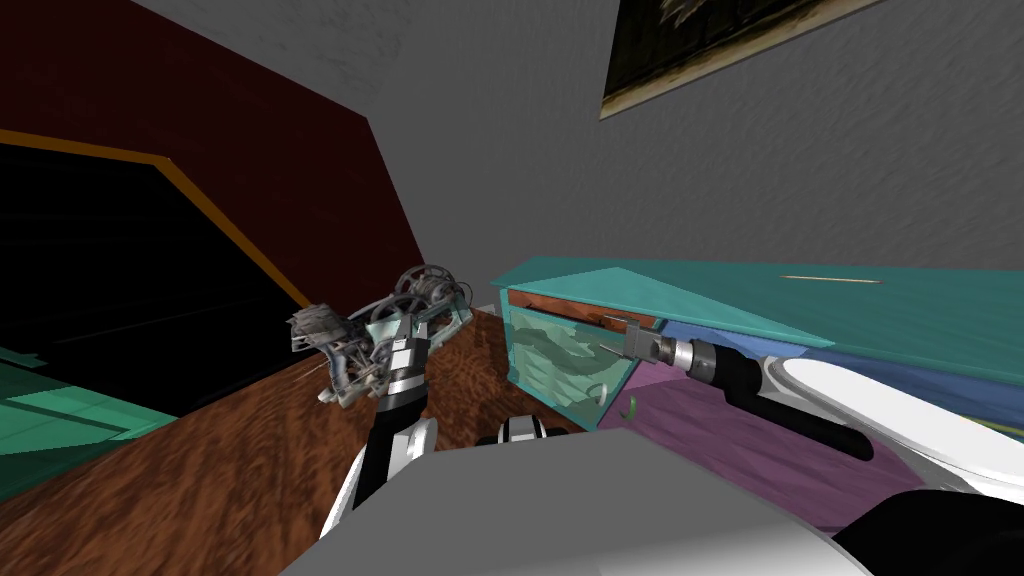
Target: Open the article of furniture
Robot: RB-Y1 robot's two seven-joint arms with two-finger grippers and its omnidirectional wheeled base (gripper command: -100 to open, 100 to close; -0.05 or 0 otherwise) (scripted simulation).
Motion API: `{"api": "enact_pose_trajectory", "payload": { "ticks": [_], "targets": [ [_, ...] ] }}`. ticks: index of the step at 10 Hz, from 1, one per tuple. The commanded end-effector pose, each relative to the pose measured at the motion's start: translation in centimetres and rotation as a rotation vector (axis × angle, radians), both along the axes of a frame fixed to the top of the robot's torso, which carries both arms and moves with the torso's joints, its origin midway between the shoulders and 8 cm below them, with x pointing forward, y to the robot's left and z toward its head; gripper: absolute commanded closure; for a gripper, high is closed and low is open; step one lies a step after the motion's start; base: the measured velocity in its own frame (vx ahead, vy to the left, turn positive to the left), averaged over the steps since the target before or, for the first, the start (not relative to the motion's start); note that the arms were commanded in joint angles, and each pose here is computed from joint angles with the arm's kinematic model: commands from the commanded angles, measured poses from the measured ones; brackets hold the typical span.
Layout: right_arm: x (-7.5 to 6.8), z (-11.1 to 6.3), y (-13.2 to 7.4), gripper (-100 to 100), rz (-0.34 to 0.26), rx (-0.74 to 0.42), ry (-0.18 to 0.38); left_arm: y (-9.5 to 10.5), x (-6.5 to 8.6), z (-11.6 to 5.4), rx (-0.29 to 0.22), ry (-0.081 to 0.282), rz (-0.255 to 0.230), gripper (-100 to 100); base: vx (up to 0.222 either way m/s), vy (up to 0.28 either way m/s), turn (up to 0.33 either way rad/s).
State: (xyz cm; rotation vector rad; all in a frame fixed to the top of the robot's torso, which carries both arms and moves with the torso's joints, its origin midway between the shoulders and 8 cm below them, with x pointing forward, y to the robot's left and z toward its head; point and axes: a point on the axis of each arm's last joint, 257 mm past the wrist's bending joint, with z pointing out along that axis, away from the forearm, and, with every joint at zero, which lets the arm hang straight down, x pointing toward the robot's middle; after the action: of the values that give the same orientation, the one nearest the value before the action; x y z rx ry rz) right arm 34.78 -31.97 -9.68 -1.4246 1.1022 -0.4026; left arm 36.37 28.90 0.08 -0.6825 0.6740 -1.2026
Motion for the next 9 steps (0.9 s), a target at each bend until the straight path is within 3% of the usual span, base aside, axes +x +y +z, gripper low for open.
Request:
{"api": "enact_pose_trajectory", "payload": {
  "ticks": [1,5,7,8,9],
  "targets": [
    [0.5,-0.7,-2.0,-100,0.021,-0.205,-0.027,0.0,0.0,0.0,0.0,0.0,0.0,0,0.013,0.059,-0.025],
    [1.1,-1.1,-4.4,-100,0.051,-0.421,-0.056,0.0,0.0,0.0,0.0,0.0,0.0,0,0.007,0.039,-0.017],
    [1.1,-1.0,-4.1,-100,0.047,-0.393,-0.052,0.0,0.0,0.0,0.0,0.0,0.0,0,0.002,0.008,-0.002],
    [1.1,-1.0,-4.1,100,0.047,-0.392,-0.052,0.0,0.0,0.0,0.0,0.0,0.0,0,0.0,0.0,0.0],
    [1.0,-0.8,-3.8,100,0.057,-0.392,-0.054,0.0,0.0,0.0,0.0,0.0,0.0,0,-0.086,0.082,-0.05]
  ]
}}
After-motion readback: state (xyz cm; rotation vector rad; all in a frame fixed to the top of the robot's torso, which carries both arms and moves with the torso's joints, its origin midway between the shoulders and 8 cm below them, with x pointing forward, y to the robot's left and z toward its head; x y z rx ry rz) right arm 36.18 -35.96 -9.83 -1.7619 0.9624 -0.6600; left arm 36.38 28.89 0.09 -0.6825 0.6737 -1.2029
